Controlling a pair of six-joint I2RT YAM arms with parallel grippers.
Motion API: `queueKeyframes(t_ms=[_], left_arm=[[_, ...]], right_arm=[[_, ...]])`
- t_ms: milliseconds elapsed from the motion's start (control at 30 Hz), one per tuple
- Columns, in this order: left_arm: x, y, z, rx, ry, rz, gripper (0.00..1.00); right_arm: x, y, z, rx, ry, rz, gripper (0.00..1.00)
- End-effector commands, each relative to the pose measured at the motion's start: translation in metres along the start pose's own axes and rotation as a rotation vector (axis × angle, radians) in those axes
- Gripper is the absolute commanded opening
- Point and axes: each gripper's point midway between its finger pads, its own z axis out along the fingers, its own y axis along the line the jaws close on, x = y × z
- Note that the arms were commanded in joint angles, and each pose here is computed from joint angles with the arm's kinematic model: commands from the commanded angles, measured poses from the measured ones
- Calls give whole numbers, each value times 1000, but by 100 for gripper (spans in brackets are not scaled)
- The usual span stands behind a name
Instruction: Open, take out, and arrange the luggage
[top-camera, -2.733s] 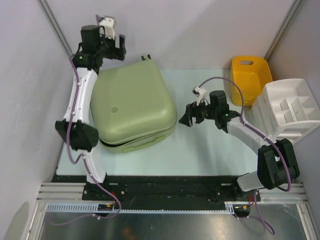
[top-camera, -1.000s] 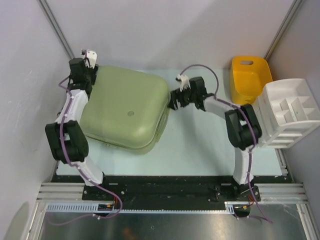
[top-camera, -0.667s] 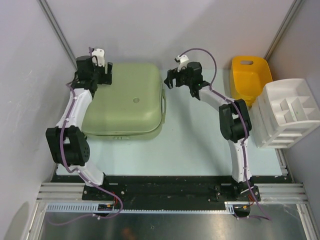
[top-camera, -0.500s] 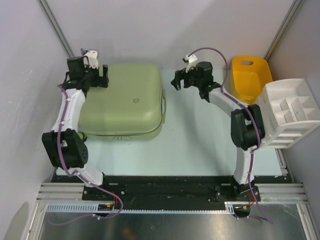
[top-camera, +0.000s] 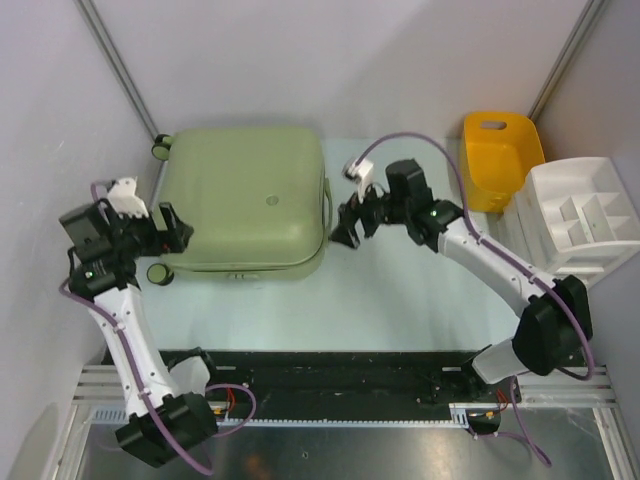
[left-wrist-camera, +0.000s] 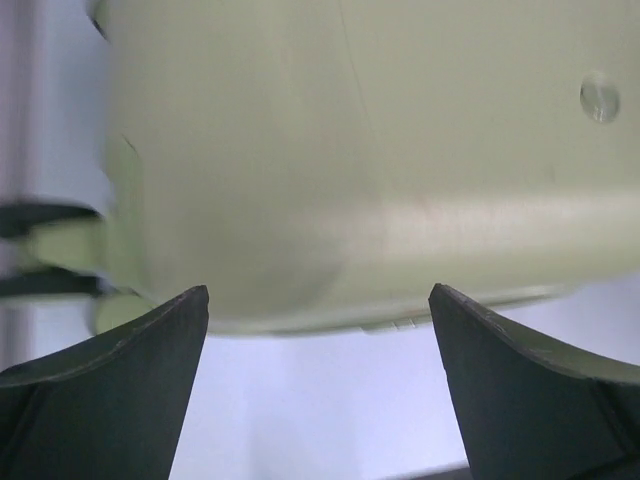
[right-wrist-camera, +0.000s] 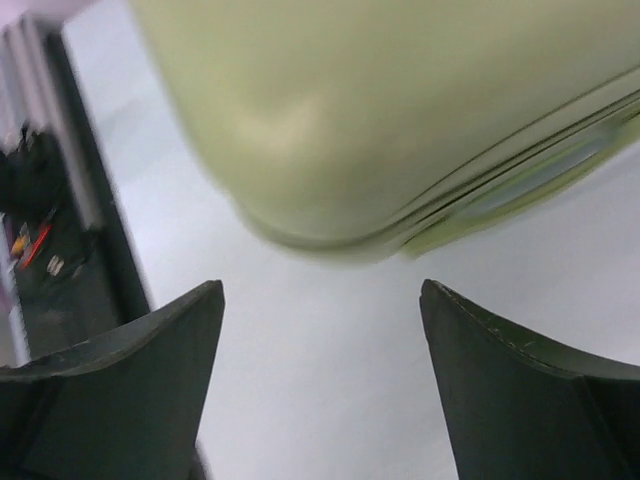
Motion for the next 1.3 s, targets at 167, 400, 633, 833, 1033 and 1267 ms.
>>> queueKeyframes(t_ms=[167,400,633,833,1033,1267], left_arm=[[66,-29,21,213,162,-301,91],[69,2,62,218,210,-312,84],[43,18,98,244,212,-269,82],[31,12,111,252,198,1,78],[37,-6,80,374,93,505,84],[109,-24,59,587,222,905,85]], right_arm=[[90,107,4,-266,215,-22,77],[73,75,65,-177,79,-35,73],[49,-4,103,30,-8,-17,72],[40,-21,113,39,-22,29,71],[39,18,97,-61,27,36,73],[28,23,75,-74,26,-6,77]])
